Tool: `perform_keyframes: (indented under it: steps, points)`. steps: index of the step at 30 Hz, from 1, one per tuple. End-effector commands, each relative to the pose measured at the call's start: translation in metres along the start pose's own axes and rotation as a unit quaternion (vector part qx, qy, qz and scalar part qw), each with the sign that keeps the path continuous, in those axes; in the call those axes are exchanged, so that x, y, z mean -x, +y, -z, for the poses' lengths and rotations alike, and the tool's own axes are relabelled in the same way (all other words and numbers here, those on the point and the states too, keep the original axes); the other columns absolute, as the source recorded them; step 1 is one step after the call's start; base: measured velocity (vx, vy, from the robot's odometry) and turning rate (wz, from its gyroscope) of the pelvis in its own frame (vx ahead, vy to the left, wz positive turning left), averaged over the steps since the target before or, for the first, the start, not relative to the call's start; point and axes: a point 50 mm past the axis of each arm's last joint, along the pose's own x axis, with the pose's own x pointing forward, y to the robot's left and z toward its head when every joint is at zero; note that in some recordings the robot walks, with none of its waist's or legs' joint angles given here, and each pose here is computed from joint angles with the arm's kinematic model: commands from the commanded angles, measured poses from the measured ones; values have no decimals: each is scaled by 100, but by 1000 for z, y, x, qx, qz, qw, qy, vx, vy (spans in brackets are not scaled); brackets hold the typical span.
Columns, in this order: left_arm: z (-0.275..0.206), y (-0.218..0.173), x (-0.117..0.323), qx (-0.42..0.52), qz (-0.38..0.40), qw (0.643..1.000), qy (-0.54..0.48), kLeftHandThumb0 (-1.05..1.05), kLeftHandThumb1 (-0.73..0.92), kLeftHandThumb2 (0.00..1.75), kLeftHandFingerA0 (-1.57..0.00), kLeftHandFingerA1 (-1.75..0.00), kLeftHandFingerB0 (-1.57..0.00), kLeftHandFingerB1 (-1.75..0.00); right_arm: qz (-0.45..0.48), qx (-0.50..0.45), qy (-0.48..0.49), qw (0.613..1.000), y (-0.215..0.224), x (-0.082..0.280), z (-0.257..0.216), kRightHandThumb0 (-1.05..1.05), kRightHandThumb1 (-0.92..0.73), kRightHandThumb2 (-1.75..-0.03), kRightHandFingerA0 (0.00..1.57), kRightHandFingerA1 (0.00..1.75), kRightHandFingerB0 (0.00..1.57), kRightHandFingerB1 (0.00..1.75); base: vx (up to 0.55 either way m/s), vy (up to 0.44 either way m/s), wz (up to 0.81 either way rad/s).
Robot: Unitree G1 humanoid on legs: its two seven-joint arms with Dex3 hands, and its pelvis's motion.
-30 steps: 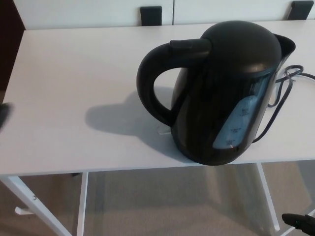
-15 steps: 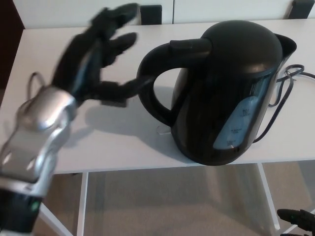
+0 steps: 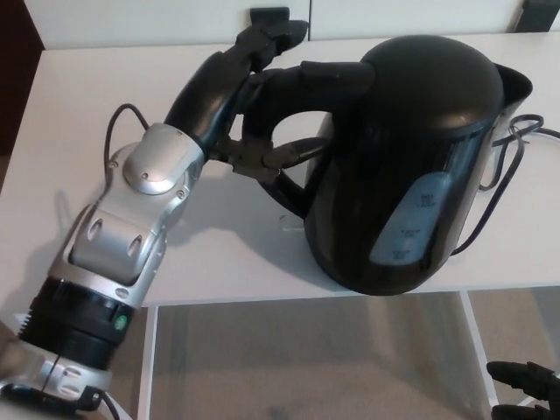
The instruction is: The robot walk towards a table in front and uses its left hand to pick up the pot from the base and places it on the table
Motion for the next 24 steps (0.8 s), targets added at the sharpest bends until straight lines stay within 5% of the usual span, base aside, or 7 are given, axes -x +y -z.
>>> perform_keyframes:
  steps: [1, 6, 8, 12, 13, 14, 24]
  points:
    - [11, 2, 3, -22, -11, 999, 31, -32, 24, 84, 0, -49, 0, -49, 7, 2, 0, 1000, -5, -1, -3, -1, -70, -59, 49, 51, 45, 47, 0, 0, 0]
    - [12, -3, 1, 5, -12, 999, 35, -53, 51, 56, -43, -37, -17, -28, 10, 8, -3, 1000, -5, -2, -4, -3, -70, -59, 50, 51, 45, 46, 0, 0, 0]
    - [10, -6, 0, 21, -17, 999, 24, -52, 51, 78, -64, -55, -28, -43, 10, 8, -6, 1000, -5, -3, -6, -2, -70, -59, 51, 52, 46, 47, 0, 0, 0]
    - [1, -14, -5, 26, -53, 998, -8, -27, 85, 66, -112, -73, -84, -68, 10, 5, -14, 1000, -4, -4, -10, -1, -71, -59, 47, 51, 45, 47, 0, 0, 0]
    - [0, -15, -6, 30, -57, 998, -12, -27, 85, 66, -112, -73, -84, -68, 11, 5, -15, 1000, -5, -4, -10, -1, -71, -59, 47, 51, 45, 47, 0, 0, 0]
    - [-3, -17, -8, 37, -68, 997, -22, -28, 84, 64, -105, -113, -75, -92, 12, 9, -17, 1000, -5, -5, -10, -1, -70, -59, 50, 53, 45, 47, 0, 0, 0]
    - [-4, -27, -10, 163, -66, 984, -13, -28, 87, 65, -95, -142, -69, -106, 13, 21, -17, 1000, -4, -5, -10, -3, -71, -59, 48, 51, 46, 48, 0, 0, 0]
